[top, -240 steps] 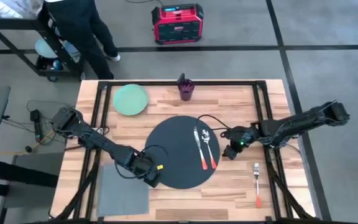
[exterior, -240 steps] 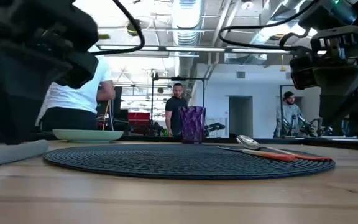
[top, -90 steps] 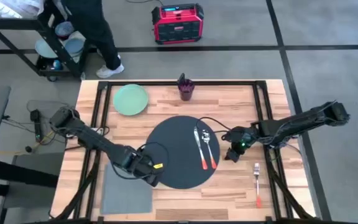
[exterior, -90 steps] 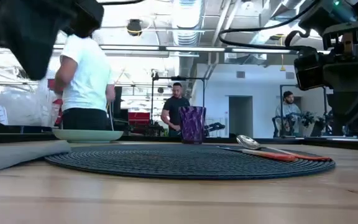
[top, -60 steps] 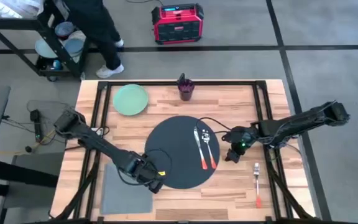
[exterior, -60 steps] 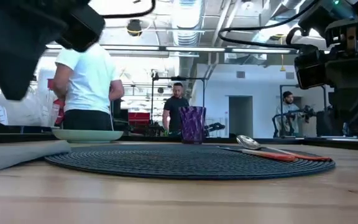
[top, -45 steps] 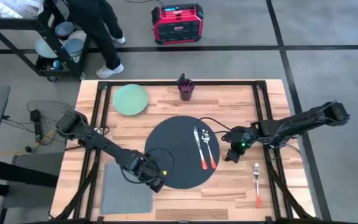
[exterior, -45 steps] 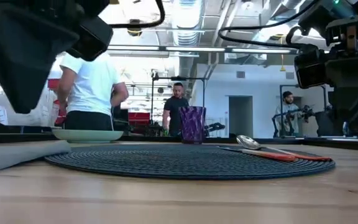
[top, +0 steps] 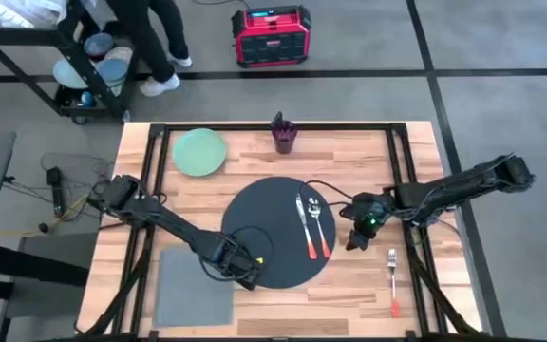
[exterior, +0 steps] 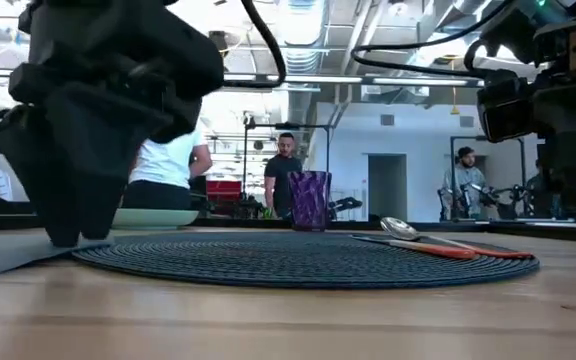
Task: Set table place
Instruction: Fold the table napkin
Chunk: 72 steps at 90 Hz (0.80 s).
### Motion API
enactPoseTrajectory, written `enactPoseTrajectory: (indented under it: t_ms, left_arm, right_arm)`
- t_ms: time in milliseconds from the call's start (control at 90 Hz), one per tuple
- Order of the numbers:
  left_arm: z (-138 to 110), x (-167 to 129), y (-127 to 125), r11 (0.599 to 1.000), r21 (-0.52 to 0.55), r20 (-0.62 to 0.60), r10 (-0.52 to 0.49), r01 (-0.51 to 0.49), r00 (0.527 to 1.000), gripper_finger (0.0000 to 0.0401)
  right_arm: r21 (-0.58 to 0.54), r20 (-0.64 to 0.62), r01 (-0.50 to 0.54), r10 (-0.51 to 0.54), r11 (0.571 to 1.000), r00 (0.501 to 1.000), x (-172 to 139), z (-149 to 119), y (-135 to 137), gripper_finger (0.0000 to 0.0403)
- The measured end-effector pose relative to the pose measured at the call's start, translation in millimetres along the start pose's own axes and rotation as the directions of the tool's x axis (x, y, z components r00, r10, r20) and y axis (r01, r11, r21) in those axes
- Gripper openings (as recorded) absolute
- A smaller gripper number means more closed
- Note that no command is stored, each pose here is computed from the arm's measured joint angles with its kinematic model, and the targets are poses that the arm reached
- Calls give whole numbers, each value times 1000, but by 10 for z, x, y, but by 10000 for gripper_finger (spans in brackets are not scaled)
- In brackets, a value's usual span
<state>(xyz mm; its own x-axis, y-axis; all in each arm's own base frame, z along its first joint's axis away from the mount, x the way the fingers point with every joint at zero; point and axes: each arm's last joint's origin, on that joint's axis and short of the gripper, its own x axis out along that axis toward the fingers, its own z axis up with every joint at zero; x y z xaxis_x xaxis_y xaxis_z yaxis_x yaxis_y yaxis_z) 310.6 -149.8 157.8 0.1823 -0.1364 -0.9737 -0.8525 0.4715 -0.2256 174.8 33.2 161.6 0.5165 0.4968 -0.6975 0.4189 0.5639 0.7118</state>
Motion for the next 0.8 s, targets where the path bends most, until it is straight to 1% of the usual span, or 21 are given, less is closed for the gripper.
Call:
enactPoseTrajectory:
  t_ms: [100, 333, 478, 633, 722, 800]
  left_arm:
    - [-2, -18, 14, 1000, -3, -3, 12, -12, 1000, 134]
    - [-34, -154, 37, 997, -7, -12, 82, -82, 997, 134]
    - [-61, -181, 24, 996, 6, -28, 88, -88, 996, 134]
    - [-84, -139, 26, 994, 14, 11, 108, -108, 994, 134]
    - [-89, -45, 31, 990, 33, 7, 134, -134, 991, 134]
    - [-90, 1, 8, 992, 47, -12, 120, -119, 993, 134]
  right_arm:
    - [2, 0, 0, 0, 1000, 1000, 0, 0, 0, 77]
    - [3, 0, 0, 0, 1000, 1000, 0, 0, 0, 77]
    - [10, 0, 0, 0, 1000, 1000, 0, 0, 0, 77]
    - [11, 0, 0, 0, 1000, 1000, 0, 0, 0, 77]
    - [13, -2, -1, 1, 1000, 1000, 0, 0, 0, 77]
    - [27, -7, -3, 3, 1000, 1000, 0, -3, 0, 77]
